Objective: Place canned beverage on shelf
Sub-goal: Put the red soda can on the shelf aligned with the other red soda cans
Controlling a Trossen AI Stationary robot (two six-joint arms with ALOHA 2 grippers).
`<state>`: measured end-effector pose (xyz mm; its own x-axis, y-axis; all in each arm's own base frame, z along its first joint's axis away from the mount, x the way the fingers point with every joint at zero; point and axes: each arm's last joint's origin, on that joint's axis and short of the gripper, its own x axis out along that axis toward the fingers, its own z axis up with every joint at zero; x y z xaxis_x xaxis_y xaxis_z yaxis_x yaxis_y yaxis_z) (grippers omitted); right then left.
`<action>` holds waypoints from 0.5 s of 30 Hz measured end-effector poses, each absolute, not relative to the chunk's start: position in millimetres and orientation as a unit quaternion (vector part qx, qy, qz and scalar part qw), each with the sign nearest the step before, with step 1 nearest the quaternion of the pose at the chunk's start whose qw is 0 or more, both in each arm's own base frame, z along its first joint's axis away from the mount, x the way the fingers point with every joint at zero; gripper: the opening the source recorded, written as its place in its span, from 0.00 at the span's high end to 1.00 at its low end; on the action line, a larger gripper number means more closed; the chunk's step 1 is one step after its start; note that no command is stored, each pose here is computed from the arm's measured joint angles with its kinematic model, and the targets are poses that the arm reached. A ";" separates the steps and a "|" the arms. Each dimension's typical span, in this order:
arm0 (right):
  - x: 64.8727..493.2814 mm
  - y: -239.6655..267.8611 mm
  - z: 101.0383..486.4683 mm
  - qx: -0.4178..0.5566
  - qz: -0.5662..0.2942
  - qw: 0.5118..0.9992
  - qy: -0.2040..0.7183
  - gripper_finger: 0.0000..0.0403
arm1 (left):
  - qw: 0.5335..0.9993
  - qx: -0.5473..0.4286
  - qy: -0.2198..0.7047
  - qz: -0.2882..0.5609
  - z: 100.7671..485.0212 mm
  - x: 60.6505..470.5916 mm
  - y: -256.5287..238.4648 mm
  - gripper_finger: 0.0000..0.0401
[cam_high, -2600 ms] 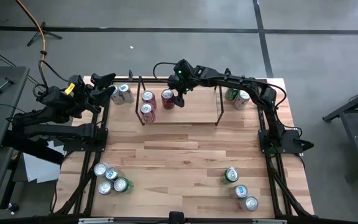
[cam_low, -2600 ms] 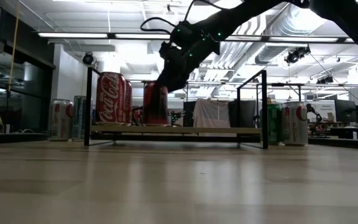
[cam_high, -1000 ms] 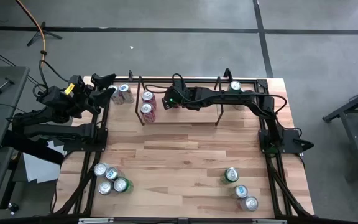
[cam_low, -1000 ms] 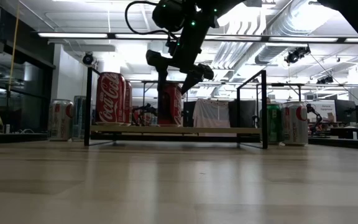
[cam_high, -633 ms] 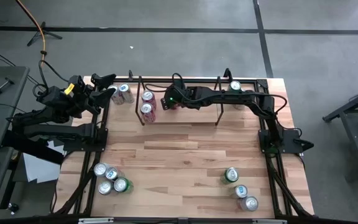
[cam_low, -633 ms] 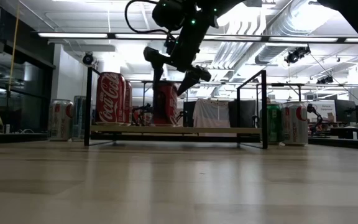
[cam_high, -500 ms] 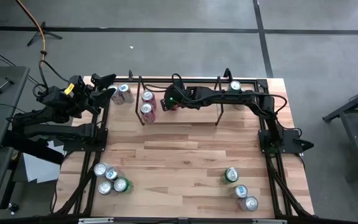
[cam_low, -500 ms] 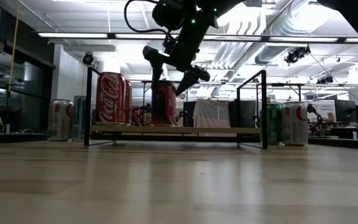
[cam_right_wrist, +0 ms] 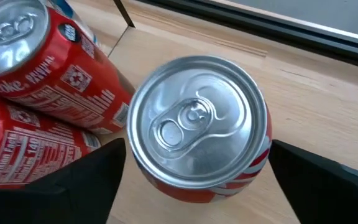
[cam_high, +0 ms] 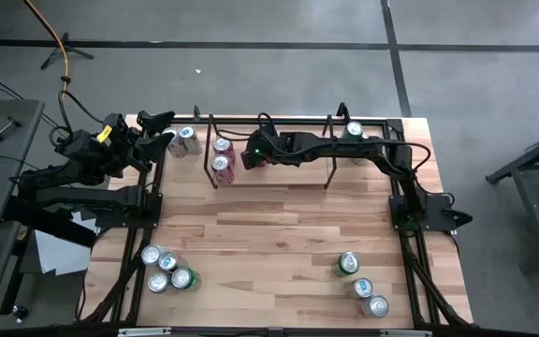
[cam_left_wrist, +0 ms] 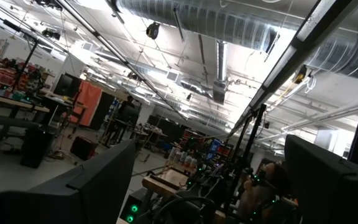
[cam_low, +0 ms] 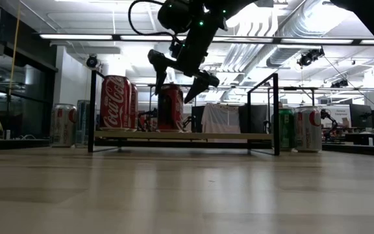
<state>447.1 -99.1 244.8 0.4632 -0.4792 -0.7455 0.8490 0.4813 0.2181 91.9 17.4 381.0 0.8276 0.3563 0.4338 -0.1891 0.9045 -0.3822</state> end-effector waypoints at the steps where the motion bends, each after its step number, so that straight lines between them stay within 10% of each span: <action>1: 447.0 -99.0 244.9 0.297 -0.413 0.802 0.312 0.02 | 0.942 -0.163 -0.255 0.145 381.0 91.9 17.4 0.18; 15: 424.7 -106.1 298.8 0.270 -0.382 0.839 0.279 0.03 | 0.942 -0.163 -0.255 0.145 380.8 92.0 17.4 0.18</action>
<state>424.7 -106.1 298.8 0.5533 -0.4897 -0.6738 0.7906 0.5635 0.2397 92.0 17.4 380.8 0.8277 0.3566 0.4333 -0.1898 0.9045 -0.3818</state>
